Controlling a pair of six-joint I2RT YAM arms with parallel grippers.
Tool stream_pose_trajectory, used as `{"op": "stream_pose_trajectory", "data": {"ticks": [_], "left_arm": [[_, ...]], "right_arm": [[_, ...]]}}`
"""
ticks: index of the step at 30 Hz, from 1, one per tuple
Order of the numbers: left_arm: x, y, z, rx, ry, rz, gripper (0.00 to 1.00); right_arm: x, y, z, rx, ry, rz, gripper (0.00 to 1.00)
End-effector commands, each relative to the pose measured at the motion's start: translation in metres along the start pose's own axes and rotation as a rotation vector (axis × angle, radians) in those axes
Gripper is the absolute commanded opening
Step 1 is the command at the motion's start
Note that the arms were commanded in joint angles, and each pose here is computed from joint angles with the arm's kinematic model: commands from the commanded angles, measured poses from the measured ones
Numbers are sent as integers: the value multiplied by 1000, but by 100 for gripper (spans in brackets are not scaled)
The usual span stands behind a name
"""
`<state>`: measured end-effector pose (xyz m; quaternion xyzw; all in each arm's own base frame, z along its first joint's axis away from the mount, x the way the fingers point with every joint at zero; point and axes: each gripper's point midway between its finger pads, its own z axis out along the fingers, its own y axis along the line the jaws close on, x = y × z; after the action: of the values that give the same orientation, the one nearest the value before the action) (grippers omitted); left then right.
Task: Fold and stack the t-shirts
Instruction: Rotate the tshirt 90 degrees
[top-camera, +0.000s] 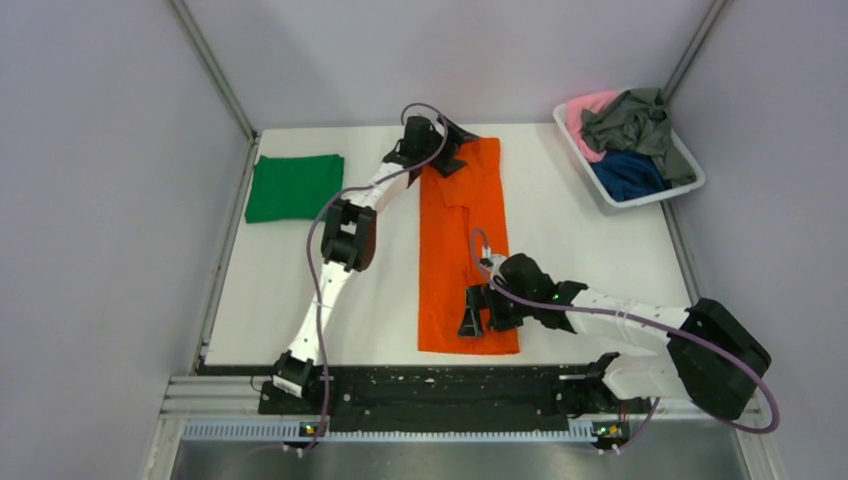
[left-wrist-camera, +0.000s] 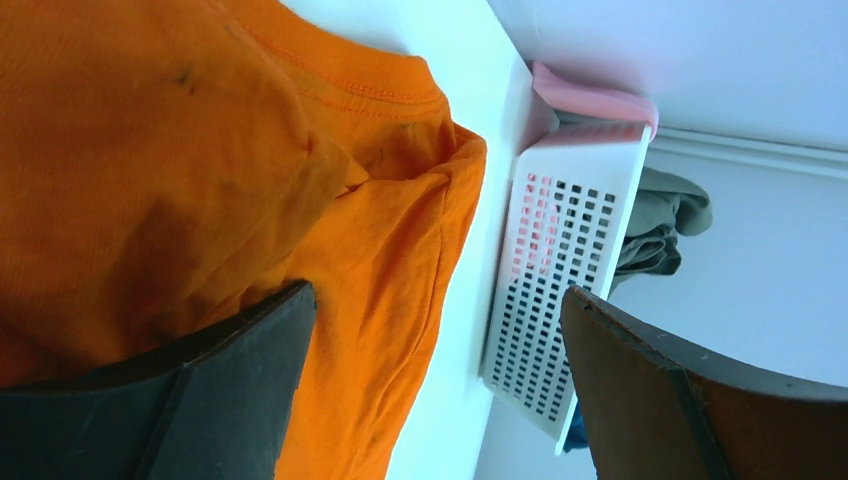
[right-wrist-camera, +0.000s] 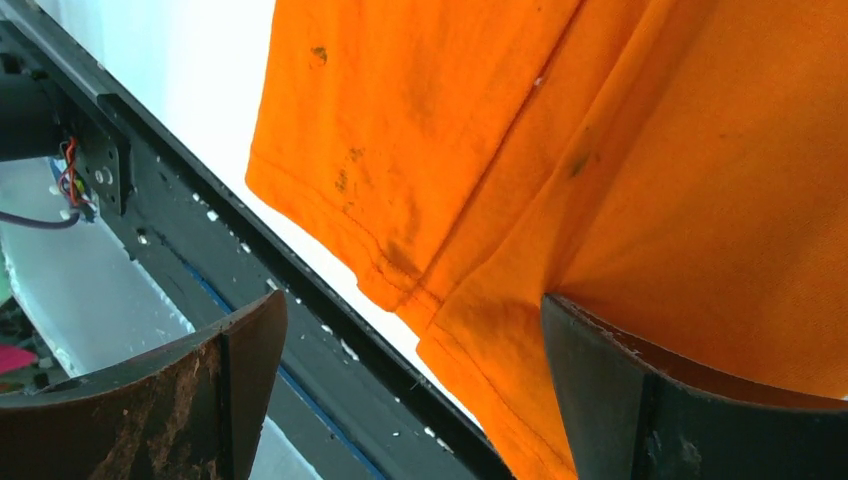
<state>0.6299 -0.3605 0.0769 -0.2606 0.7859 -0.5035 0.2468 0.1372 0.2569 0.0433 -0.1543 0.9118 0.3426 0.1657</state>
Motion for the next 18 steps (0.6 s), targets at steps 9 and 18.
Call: {"op": "stream_pose_trajectory", "data": {"ticks": [9,18], "left_arm": [[-26,-40,-13,19,-137,54,99],[59,-173,-181,140,63,489,99]], "right_arm": [[-55,9,-50,115,-275,12,99],[-59,-23,-86,277,-441,138,99]]}}
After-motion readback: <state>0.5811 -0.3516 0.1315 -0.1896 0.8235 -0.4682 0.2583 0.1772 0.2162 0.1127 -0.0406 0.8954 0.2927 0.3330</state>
